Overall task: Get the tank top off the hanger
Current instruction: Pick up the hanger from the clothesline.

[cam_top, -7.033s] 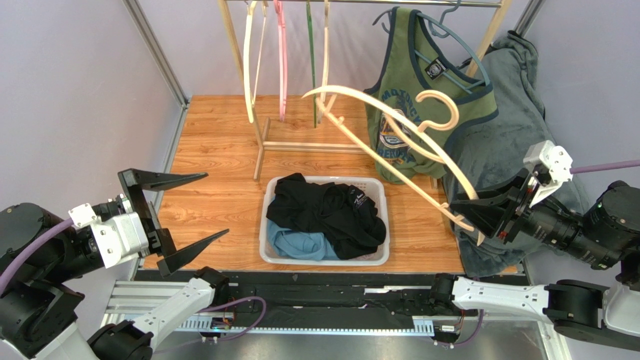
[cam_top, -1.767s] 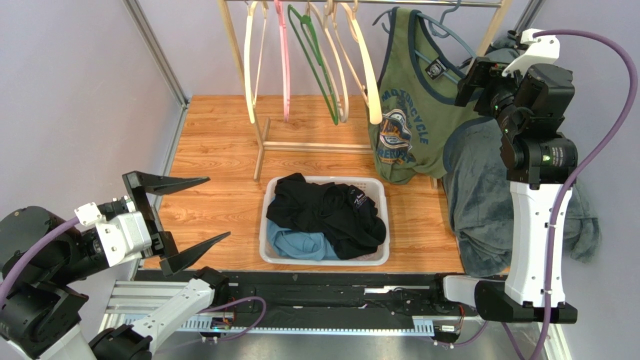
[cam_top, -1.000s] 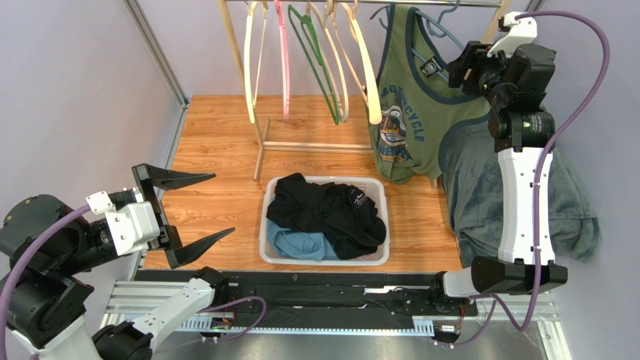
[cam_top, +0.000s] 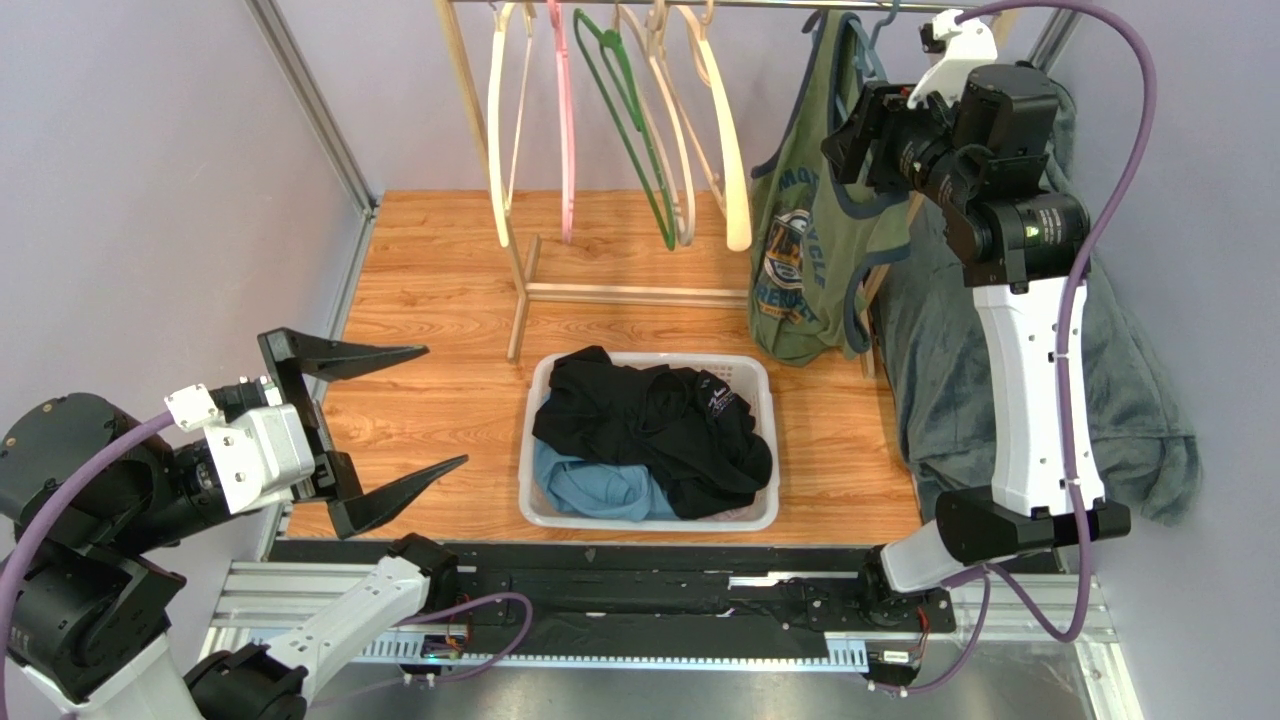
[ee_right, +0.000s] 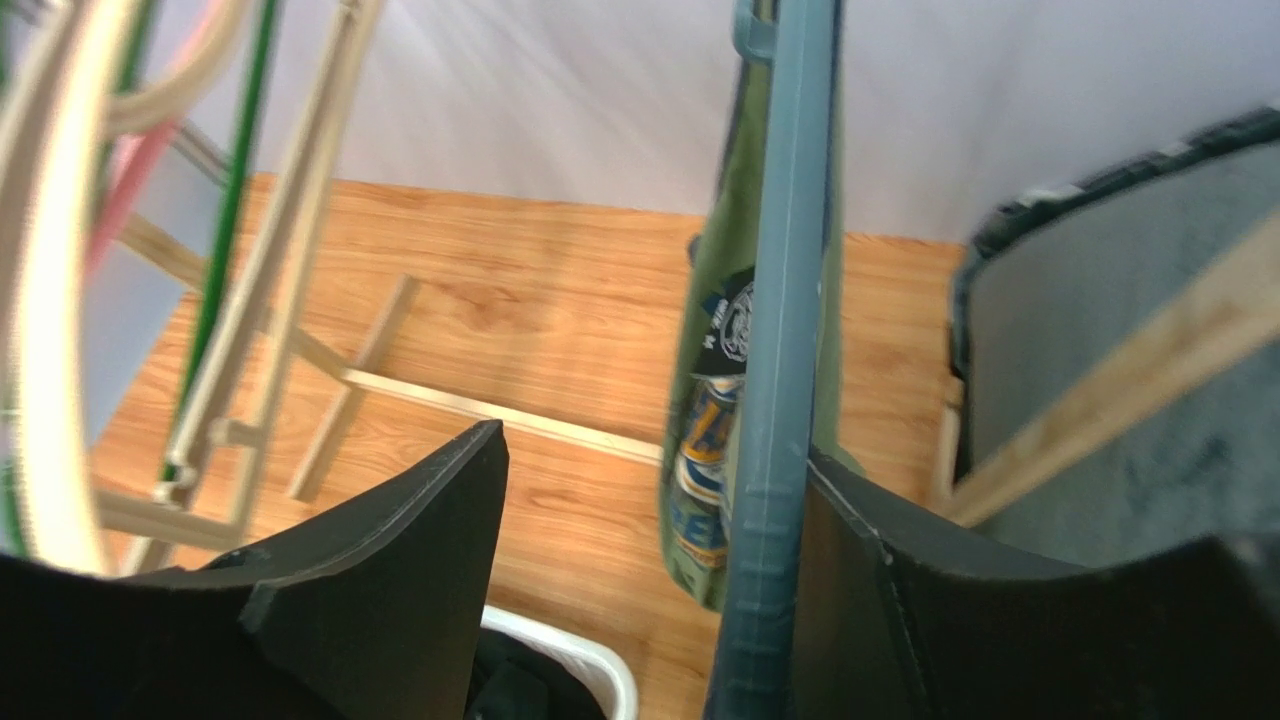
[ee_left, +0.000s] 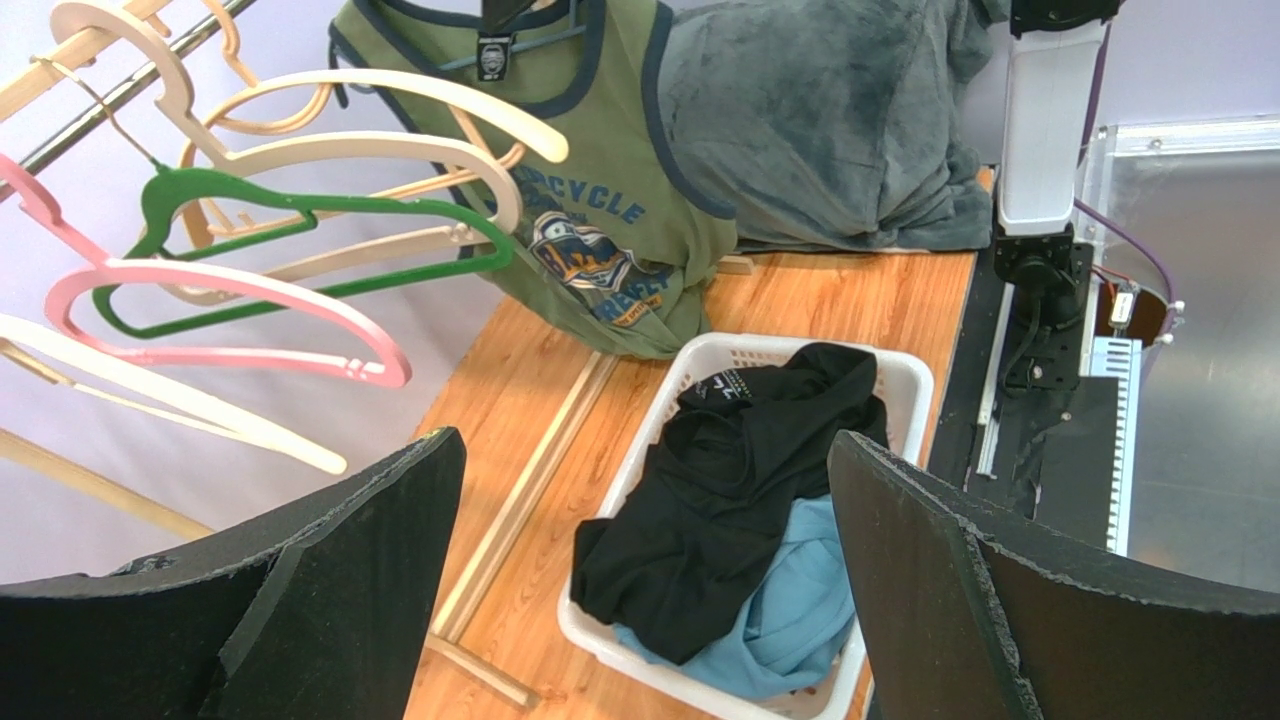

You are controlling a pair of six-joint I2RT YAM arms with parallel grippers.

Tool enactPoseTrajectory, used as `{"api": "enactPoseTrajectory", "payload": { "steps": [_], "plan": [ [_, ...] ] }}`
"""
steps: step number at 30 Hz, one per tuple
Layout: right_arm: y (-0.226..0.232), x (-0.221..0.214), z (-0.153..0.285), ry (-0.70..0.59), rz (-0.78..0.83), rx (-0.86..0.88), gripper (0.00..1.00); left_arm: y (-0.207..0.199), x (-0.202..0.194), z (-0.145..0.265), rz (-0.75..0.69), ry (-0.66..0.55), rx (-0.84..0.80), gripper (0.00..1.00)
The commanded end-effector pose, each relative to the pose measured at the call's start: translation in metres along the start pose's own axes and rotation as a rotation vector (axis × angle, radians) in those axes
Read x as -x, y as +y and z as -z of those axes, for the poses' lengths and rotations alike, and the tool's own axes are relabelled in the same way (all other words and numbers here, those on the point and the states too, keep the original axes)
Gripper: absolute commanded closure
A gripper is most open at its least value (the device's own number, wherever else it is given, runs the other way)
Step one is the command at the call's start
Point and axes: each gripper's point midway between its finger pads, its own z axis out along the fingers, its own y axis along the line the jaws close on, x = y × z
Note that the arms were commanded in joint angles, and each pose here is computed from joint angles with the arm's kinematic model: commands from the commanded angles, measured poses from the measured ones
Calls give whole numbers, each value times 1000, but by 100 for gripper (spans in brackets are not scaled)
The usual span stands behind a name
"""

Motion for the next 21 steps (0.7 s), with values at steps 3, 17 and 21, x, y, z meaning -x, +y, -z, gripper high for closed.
{"api": "enactPoseTrajectory", "payload": {
  "steps": [3, 17, 21],
  "plan": [
    [-26, -6, 18, 39, 124, -246, 33, 0, 6, 0, 12, -16, -1, 1],
    [2, 31, 31, -177, 186, -238, 24, -3, 2, 4, 11, -8, 9, 1],
    [-9, 36, 34, -214, 173, -305, 22, -4, 1, 5, 10, -7, 10, 1]
  ]
}}
